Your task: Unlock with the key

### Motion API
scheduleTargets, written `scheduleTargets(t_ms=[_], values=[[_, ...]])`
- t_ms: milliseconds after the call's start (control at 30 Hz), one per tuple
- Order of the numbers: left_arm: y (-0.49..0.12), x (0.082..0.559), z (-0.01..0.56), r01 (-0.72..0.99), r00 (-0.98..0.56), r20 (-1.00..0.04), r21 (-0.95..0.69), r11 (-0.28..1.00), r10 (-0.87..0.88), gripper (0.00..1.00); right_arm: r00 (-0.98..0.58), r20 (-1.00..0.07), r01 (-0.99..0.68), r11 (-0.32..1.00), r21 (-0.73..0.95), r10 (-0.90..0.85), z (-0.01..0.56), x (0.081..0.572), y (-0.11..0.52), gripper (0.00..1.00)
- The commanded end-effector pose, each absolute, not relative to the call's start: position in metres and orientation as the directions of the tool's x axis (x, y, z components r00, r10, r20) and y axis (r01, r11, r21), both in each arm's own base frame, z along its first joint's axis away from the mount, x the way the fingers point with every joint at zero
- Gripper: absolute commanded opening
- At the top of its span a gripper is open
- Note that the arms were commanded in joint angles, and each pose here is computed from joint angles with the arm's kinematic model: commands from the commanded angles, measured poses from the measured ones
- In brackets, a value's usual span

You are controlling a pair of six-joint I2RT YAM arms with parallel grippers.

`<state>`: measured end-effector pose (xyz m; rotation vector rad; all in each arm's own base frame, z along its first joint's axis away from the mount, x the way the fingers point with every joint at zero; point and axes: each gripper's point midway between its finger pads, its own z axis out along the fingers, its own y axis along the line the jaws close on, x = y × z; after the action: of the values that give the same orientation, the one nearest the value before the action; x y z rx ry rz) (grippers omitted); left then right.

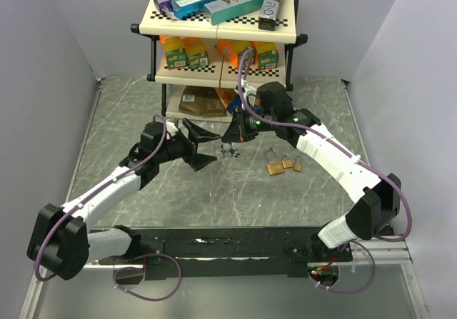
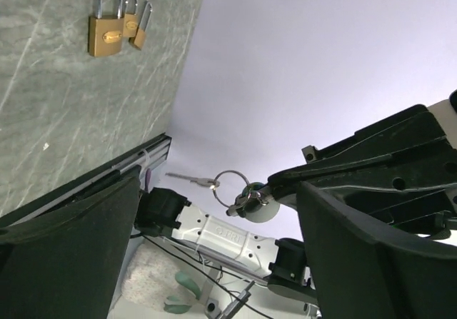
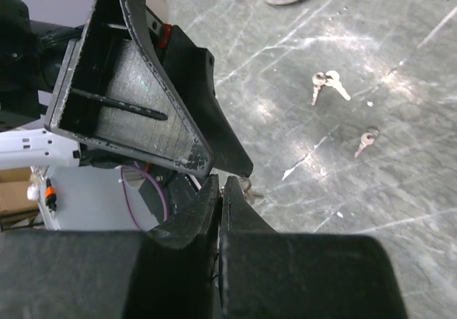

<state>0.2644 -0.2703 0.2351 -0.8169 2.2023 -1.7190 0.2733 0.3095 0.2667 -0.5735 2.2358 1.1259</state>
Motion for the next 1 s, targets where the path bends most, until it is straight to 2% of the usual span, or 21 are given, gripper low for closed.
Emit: scheduleTargets(t_ms=[0, 33, 67, 167, 267, 300, 433, 600, 700, 900, 967], values=[[-0.285, 0.269, 0.263, -0.230, -0.835, 0.171, -0.972, 0.050, -0.524, 0.91, -0.705, -0.707, -0.618, 0.540, 0.572, -0.058, 0.296, 0.272, 0.306, 0.00], [-0.286, 0.268, 0.267, -0.193, -0.844, 0.145, -0.980, 0.040, -0.516, 0.89, -0.712, -0.701, -0.605, 0.545, 0.580, -0.045, 0.298, 0.273, 0.306, 0.00], [-0.287, 0.268, 0.267, -0.169, -0.848, 0.127, -0.985, 0.035, -0.514, 0.82, -0.716, -0.698, -0.594, 0.555, 0.582, -0.034, 0.299, 0.273, 0.305, 0.00], [-0.286, 0.267, 0.285, -0.039, -0.854, 0.032, -0.999, 0.003, -0.520, 0.80, -0.736, -0.677, -0.560, 0.568, 0.603, -0.008, 0.304, 0.274, 0.303, 0.00], [-0.283, 0.263, 0.308, 0.127, -0.842, -0.093, -0.992, -0.027, -0.531, 0.84, -0.753, -0.658, -0.534, 0.561, 0.633, 0.026, 0.315, 0.273, 0.302, 0.00], [-0.282, 0.262, 0.310, 0.200, -0.828, -0.170, -0.980, 0.002, -0.535, 0.85, -0.767, -0.640, -0.516, 0.548, 0.658, 0.047, 0.321, 0.273, 0.302, 0.00], [-0.277, 0.261, 0.312, 0.354, -0.766, -0.352, -0.930, 0.104, -0.538, 0.99, -0.781, -0.617, -0.493, 0.512, 0.704, 0.098, 0.339, 0.274, 0.301, 0.00], [-0.268, 0.251, 0.317, 0.535, -0.658, -0.533, -0.828, 0.168, -0.532, 0.96, -0.796, -0.591, -0.476, 0.470, 0.743, 0.129, 0.357, 0.272, 0.301, 0.00], [-0.270, 0.242, 0.314, 0.602, -0.631, -0.605, -0.777, 0.186, -0.485, 0.97, -0.803, -0.579, -0.476, 0.432, 0.766, 0.143, 0.370, 0.267, 0.301, 0.00], [-0.278, 0.235, 0.319, 0.690, -0.593, -0.685, -0.703, 0.172, -0.423, 0.99, -0.818, -0.555, -0.470, 0.381, 0.796, 0.150, 0.388, 0.260, 0.302, 0.00], [-0.280, 0.235, 0.321, 0.706, -0.583, -0.701, -0.687, 0.172, -0.411, 0.96, -0.821, -0.551, -0.475, 0.356, 0.805, 0.149, 0.395, 0.257, 0.303, 0.00]])
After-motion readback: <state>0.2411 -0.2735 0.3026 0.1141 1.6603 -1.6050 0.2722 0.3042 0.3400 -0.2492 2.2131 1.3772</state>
